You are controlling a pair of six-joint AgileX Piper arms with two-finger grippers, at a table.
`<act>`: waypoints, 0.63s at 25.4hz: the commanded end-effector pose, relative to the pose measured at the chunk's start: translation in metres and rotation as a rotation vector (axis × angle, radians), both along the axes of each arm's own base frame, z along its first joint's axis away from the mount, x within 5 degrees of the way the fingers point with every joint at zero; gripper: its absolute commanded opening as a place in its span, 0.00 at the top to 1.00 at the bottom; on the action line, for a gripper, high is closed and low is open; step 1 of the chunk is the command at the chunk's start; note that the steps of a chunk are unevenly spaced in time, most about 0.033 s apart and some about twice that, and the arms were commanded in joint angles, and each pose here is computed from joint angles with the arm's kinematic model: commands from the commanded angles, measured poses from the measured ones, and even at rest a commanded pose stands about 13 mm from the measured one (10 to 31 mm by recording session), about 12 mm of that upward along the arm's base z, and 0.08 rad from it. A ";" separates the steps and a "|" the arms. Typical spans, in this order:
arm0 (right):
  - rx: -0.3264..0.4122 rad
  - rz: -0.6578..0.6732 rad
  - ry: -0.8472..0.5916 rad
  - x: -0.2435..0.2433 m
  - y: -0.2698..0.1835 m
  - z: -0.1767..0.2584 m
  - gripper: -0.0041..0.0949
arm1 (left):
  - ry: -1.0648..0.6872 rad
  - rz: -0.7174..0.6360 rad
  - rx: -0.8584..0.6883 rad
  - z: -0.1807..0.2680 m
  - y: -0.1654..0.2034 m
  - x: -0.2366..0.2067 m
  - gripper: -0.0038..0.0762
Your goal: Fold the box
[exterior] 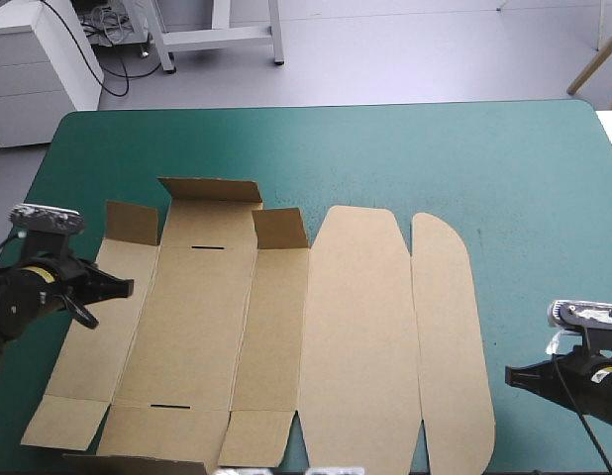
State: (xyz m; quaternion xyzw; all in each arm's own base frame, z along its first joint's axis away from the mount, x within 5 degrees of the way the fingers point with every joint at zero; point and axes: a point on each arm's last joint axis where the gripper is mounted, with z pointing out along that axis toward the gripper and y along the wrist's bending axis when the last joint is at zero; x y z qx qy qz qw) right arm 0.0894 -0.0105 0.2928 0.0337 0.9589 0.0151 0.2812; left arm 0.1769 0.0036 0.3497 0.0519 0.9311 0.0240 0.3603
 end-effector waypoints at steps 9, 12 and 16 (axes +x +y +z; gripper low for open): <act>0.043 0.044 -0.092 0.005 0.006 0.012 0.98 | -0.018 0.518 -0.240 0.001 0.105 0.022 0.96; 0.043 0.044 -0.092 0.005 0.006 0.012 0.98 | 0.001 0.540 -0.256 -0.001 0.117 0.014 0.96; 0.042 0.046 -0.092 0.005 0.006 0.012 0.98 | 0.035 0.542 -0.245 -0.003 0.124 0.006 0.96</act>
